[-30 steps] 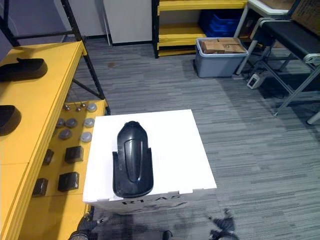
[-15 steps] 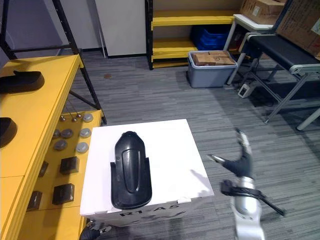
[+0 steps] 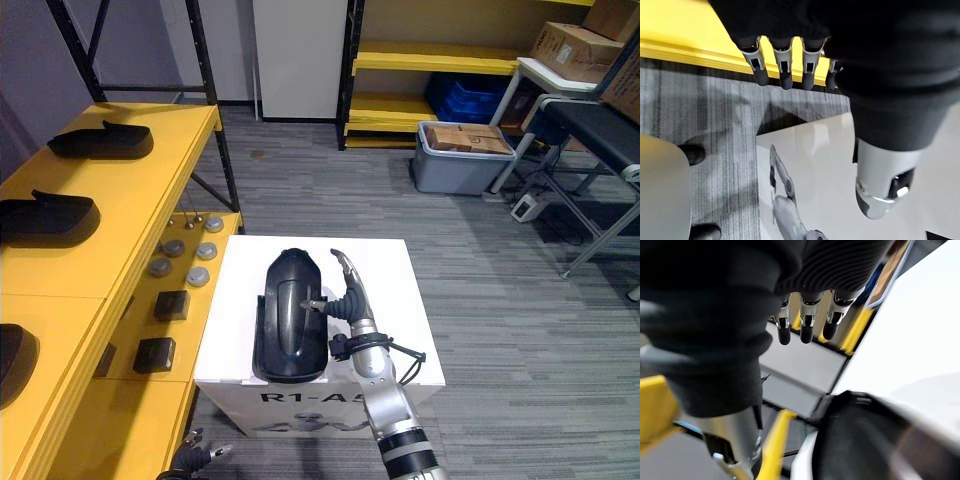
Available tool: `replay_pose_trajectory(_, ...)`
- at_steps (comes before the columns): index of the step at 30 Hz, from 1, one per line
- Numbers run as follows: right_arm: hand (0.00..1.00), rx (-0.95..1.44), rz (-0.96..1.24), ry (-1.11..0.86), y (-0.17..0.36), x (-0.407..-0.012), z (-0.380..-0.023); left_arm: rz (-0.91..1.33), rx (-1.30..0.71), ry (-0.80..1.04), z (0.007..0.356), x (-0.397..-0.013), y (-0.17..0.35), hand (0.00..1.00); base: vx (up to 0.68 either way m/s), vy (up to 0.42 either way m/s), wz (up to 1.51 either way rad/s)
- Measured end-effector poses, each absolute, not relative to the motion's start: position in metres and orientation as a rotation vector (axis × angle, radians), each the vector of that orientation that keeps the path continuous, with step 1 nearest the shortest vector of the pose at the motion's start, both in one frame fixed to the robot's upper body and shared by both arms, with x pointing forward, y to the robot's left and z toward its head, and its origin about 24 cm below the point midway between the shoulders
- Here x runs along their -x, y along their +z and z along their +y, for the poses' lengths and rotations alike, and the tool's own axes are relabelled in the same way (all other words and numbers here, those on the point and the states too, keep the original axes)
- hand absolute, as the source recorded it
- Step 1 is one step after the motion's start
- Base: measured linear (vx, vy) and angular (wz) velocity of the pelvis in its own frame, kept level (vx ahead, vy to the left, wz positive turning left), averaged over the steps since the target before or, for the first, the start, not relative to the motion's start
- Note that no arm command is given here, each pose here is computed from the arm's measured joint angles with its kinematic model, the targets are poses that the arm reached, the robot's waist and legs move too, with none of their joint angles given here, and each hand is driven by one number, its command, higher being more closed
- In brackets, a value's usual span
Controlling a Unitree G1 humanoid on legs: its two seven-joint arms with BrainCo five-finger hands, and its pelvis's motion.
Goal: Walk over and take plastic housings, then place them on the shelf
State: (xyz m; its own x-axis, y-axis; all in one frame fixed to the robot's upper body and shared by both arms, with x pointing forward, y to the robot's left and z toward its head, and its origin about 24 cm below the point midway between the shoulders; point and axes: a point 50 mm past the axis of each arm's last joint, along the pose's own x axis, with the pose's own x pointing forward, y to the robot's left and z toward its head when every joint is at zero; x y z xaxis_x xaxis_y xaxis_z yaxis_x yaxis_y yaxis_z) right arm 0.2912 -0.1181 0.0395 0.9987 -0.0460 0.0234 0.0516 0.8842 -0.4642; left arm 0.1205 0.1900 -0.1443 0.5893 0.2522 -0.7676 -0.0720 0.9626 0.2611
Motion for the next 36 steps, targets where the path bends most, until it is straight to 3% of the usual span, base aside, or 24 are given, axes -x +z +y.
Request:
replay_pose_trajectory(5, 0.00, 0.546, 0.217, -0.209, 0.003, -0.286, -0.141, 0.915, -0.216, 0.215, 0.189, -0.122, -0.143, 0.00, -0.01, -0.029, 0.08)
replay_pose_trajectory(8, 0.00, 0.592, 0.210, -0.258, 0.004, -0.288, -0.145, 0.925, -0.216, 0.216, 0.188, -0.121, -0.144, 0.00, 0.10, -0.043, 0.01)
replay_pose_trajectory(9, 1.00, 0.593, 0.211, -0.270, 0.005, -0.289, -0.147, 0.926, -0.216, 0.213, 0.188, -0.121, -0.144, 0.00, 0.08, -0.016, 0.00)
replay_pose_trajectory(29, 1.00, 0.526, 0.307, -0.216, -0.011, -0.290, -0.155, 0.940, -0.216, 0.201, 0.185, -0.122, -0.145, 0.00, 0.00, 0.006, 0.05)
replay_pose_trajectory(36, 1.00, 0.462, 0.239, -0.214, 0.001, -0.287, -0.148, 0.941, -0.212, 0.208, 0.186, -0.122, -0.145, 0.00, 0.00, 0.002, 0.00)
